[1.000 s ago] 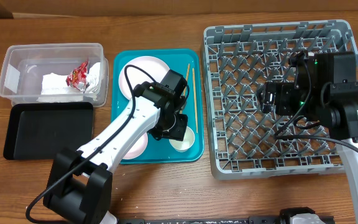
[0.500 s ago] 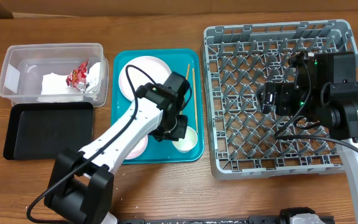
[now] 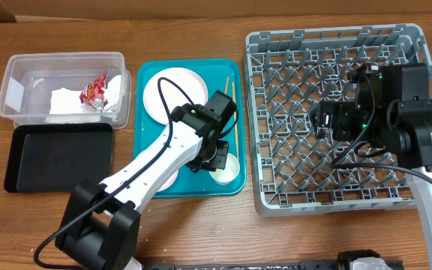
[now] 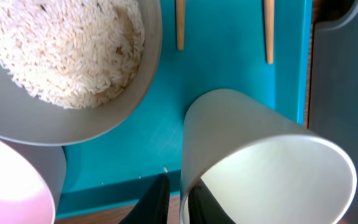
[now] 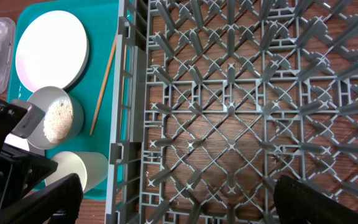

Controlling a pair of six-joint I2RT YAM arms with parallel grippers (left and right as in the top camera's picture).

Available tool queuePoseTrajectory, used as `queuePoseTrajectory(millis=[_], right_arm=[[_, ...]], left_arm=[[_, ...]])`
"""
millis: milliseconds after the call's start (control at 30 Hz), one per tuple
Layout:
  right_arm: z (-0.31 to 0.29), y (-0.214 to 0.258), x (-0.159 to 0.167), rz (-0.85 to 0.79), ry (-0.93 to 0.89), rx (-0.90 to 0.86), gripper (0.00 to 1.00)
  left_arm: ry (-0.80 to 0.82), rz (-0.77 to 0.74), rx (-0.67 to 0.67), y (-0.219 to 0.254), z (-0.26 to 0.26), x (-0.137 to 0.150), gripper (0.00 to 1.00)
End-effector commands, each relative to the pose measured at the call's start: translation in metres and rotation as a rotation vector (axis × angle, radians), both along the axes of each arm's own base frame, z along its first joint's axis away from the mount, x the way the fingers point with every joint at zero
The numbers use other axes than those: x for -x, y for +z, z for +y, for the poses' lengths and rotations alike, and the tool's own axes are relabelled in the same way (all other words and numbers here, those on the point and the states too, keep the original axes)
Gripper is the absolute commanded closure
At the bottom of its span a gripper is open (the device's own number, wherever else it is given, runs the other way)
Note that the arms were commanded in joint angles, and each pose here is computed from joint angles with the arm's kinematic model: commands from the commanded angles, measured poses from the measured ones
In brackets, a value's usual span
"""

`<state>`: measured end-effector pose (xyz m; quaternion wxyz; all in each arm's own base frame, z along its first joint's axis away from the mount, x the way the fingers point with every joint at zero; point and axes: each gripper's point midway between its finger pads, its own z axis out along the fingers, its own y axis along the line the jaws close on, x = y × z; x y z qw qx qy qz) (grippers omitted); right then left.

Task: Sort waste into correct bins and load items into the dishwasher
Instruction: 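Reach the left gripper to the white cup and grasp it, then lift the cup and hand it from the left to the right gripper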

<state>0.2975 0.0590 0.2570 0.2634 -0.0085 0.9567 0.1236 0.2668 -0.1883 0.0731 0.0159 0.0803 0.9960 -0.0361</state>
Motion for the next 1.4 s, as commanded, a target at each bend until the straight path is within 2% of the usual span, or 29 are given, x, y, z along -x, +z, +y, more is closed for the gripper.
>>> queuePoseTrajectory(millis=[0, 133, 233, 400, 633, 667, 700, 733, 867, 1000, 1133, 1367], right_arm=[[0.0, 0.011, -0.002, -0.03, -0.004, -0.011, 0.0], [0.0, 0.011, -0.002, -0.029, -0.004, -0.011, 0.0], [0.0, 0.011, -0.002, -0.03, -0.004, -0.011, 0.0], [0.0, 0.011, -0.002, -0.029, -0.004, -0.012, 0.0], [0.036, 0.02, 0.006, -0.017, 0.118, -0.198, 0.0], [0.049, 0.023, 0.008, -0.017, 0.168, -0.274, 0.0], [0.057, 0.025, 0.009, -0.019, 0.196, -0.315, 0.0], [0.07, 0.03, 0.012, -0.024, 0.251, -0.393, 0.0], [0.091, 0.043, 0.014, -0.06, 0.359, -0.525, 0.0], [0.108, 0.058, 0.017, -0.116, 0.482, -0.652, 0.0], [0.123, 0.077, 0.024, -0.198, 0.64, -0.781, 0.0], [0.128, 0.086, 0.025, -0.259, 0.719, -0.815, 0.03]], left_arm=[[0.023, 0.0, -0.025, -0.008, 0.004, 0.002, 0.85], [0.03, -0.004, -0.021, -0.016, 0.004, 0.003, 0.86], [0.036, 0.0, -0.023, -0.018, 0.005, 0.004, 0.96], [0.032, 0.017, 0.025, -0.003, -0.005, 0.003, 0.96], [-0.146, 0.046, 0.319, 0.093, -0.033, -0.011, 0.96], [-0.211, 0.03, 0.467, 0.126, -0.042, -0.014, 0.96], [-0.235, 0.02, 0.544, 0.141, -0.046, -0.015, 0.96], [-0.276, -0.005, 0.681, 0.167, -0.052, -0.018, 0.96], [-0.301, -0.021, 0.892, 0.199, -0.048, -0.022, 0.96], [-0.315, -0.038, 1.06, 0.222, -0.038, -0.023, 0.96], [-0.313, -0.071, 1.159, 0.238, -0.029, -0.028, 0.96], [-0.342, -0.106, 1.286, 0.259, -0.028, -0.028, 0.96]])
